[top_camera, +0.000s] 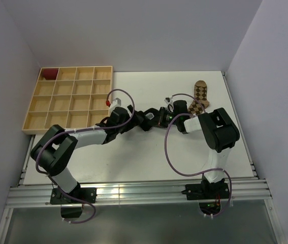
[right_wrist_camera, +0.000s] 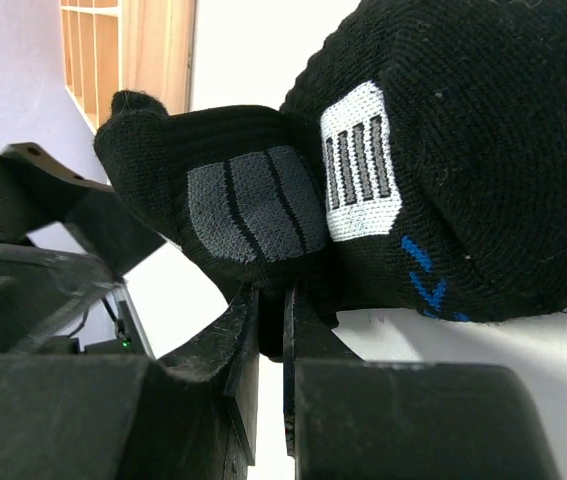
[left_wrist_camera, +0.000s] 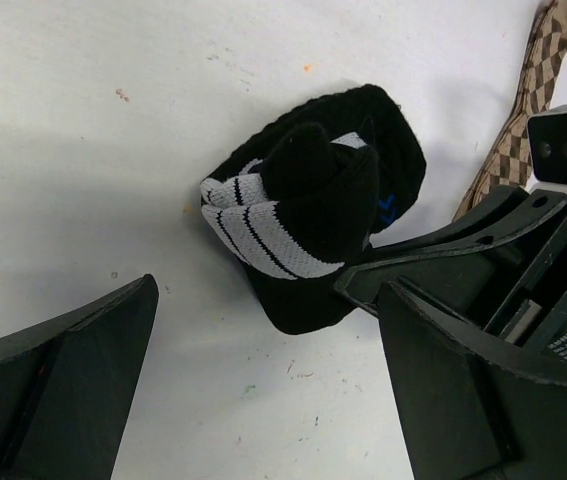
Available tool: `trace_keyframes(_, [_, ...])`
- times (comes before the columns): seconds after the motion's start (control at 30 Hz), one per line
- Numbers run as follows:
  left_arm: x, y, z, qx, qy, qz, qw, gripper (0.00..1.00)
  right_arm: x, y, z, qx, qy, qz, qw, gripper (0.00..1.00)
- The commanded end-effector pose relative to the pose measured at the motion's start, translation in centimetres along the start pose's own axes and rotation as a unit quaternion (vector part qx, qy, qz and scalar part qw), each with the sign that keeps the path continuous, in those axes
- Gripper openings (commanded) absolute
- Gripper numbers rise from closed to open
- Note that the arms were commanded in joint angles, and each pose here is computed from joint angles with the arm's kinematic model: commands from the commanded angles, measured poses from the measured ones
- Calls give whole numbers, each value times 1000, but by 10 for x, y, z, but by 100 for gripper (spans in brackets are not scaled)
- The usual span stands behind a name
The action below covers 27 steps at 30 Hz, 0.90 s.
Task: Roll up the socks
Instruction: Roll the sock at the center of the board.
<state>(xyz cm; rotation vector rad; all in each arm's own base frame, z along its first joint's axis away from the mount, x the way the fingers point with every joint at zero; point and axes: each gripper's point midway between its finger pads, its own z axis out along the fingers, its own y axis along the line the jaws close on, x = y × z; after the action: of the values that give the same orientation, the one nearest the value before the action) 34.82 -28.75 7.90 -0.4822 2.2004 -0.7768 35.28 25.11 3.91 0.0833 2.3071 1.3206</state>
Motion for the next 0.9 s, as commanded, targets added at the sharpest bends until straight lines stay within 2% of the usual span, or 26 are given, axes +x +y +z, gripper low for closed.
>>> trace_keyframes(0.0, [-2, -13, 7, 41, -4, 6, 999, 97, 22, -51, 0, 91, 25, 49, 994, 0])
trace_keyframes(0.13, [-10, -17, 13, 54, -21, 9, 998, 97, 26, -52, 3, 85, 32, 68, 993, 0])
trace_keyframes(0.43, [-3, -10, 40, 51, -7, 0, 999, 95, 34, -59, 2, 98, 35, 99, 990, 0])
trace_keyframes(0.87, [0, -4, 57, 56, -8, -3, 998, 92, 42, -66, 2, 109, 45, 116, 986, 0])
